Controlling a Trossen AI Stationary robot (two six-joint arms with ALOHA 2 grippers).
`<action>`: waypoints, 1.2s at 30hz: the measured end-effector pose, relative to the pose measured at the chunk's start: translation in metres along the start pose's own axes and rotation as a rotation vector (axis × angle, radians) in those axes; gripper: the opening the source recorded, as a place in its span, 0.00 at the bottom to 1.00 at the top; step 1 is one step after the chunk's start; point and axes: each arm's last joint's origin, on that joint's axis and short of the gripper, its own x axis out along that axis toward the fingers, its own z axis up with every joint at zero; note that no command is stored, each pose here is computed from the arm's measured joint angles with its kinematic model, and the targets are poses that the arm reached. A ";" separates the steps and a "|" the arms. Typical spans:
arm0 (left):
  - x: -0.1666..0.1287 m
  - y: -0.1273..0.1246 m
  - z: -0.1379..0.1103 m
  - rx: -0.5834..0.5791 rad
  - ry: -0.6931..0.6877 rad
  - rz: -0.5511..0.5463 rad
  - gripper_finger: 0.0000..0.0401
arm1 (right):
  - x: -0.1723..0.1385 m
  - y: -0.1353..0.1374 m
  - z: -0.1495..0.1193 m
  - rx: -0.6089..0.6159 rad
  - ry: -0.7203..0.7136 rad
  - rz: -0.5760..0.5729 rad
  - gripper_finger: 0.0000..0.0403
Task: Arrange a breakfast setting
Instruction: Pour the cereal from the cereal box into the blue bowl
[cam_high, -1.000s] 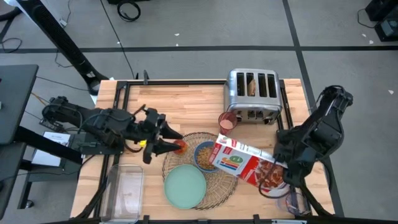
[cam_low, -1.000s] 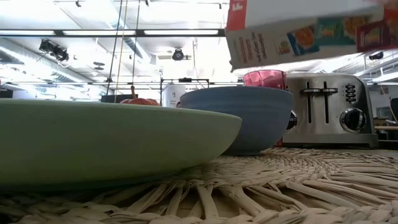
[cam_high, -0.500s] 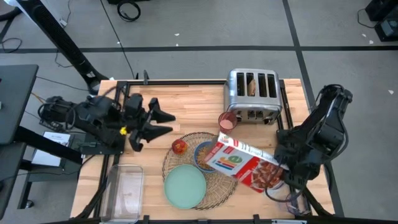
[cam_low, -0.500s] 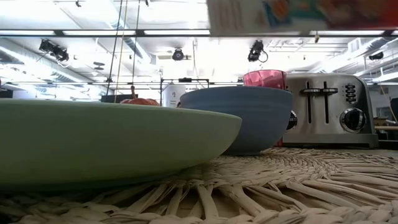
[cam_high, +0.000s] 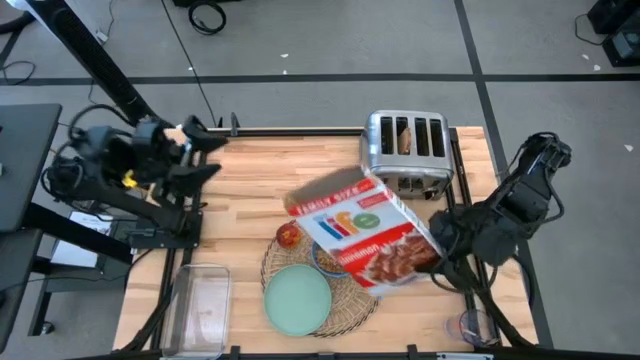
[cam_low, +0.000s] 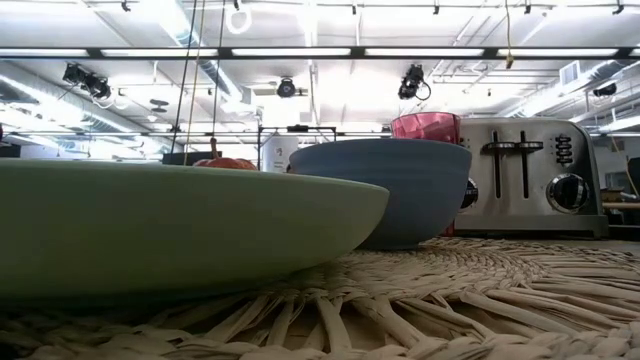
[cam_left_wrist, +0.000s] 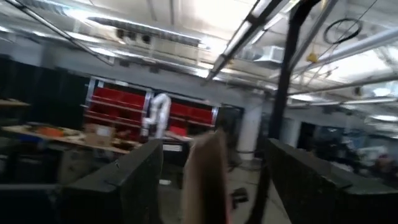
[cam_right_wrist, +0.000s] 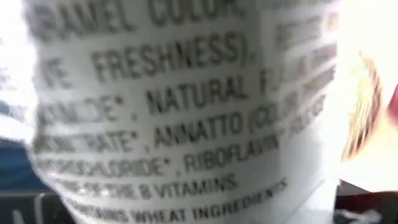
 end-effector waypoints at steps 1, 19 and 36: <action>-0.005 0.001 0.003 0.015 -0.004 0.014 0.72 | 0.002 -0.001 0.006 -0.019 -0.046 -0.003 0.53; -0.050 0.022 0.000 0.077 0.215 0.290 0.72 | 0.088 -0.068 0.137 -0.228 -0.475 -0.268 0.53; -0.077 0.026 0.002 0.046 0.286 0.305 0.72 | 0.224 -0.165 0.189 -0.315 -0.601 -0.417 0.53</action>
